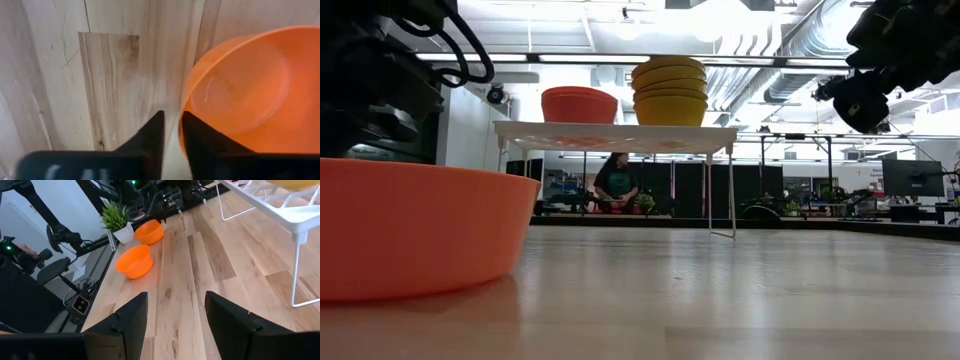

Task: Pick & Place Mini bowls
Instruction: Stack the orange bowl on the other orange bowls on the shelf

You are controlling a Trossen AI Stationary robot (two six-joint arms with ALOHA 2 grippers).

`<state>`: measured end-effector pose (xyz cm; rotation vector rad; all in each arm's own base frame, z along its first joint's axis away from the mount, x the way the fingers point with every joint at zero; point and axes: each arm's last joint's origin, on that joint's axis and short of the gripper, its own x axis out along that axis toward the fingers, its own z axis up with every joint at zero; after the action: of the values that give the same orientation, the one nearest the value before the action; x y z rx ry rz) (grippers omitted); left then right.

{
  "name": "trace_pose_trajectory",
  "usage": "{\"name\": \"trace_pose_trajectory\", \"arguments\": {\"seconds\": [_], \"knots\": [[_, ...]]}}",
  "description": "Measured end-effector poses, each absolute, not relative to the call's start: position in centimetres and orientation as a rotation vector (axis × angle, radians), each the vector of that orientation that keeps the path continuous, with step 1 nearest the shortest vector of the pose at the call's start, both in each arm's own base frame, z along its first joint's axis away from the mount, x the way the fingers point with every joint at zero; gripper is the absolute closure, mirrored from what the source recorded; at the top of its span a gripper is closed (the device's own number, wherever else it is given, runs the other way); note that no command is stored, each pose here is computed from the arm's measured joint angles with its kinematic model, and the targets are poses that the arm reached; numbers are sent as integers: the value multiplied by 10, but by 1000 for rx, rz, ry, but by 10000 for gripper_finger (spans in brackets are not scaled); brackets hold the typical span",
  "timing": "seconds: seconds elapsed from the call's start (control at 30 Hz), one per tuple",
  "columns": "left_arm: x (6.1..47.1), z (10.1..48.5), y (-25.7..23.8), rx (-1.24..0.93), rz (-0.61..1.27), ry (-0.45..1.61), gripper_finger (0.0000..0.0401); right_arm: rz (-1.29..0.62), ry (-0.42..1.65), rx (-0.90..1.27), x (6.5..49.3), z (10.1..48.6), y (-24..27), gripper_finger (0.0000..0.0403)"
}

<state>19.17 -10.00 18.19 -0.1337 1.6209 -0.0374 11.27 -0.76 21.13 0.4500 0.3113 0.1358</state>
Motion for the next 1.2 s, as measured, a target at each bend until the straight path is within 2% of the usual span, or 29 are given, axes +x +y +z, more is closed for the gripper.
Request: {"name": "trace_pose_trajectory", "arguments": {"seconds": [0.1, 0.17, 0.4, 0.73, 1.2], "knots": [[192, 182, -100, -132, -41, 1619, 382, 136, 312, 449, 113, 211, -8, 217], [192, 182, -100, -132, -41, 1619, 394, 136, 312, 450, 113, 211, -8, 217], [192, 182, -100, -158, -26, 1623, 397, 132, 312, 452, 113, 211, -8, 217], [187, 199, -99, -393, 57, 1559, 400, 126, 314, 485, 113, 212, -8, 217], [147, 257, -78, -899, 282, 1312, 401, 102, 319, 511, 113, 211, -8, 217]]}}
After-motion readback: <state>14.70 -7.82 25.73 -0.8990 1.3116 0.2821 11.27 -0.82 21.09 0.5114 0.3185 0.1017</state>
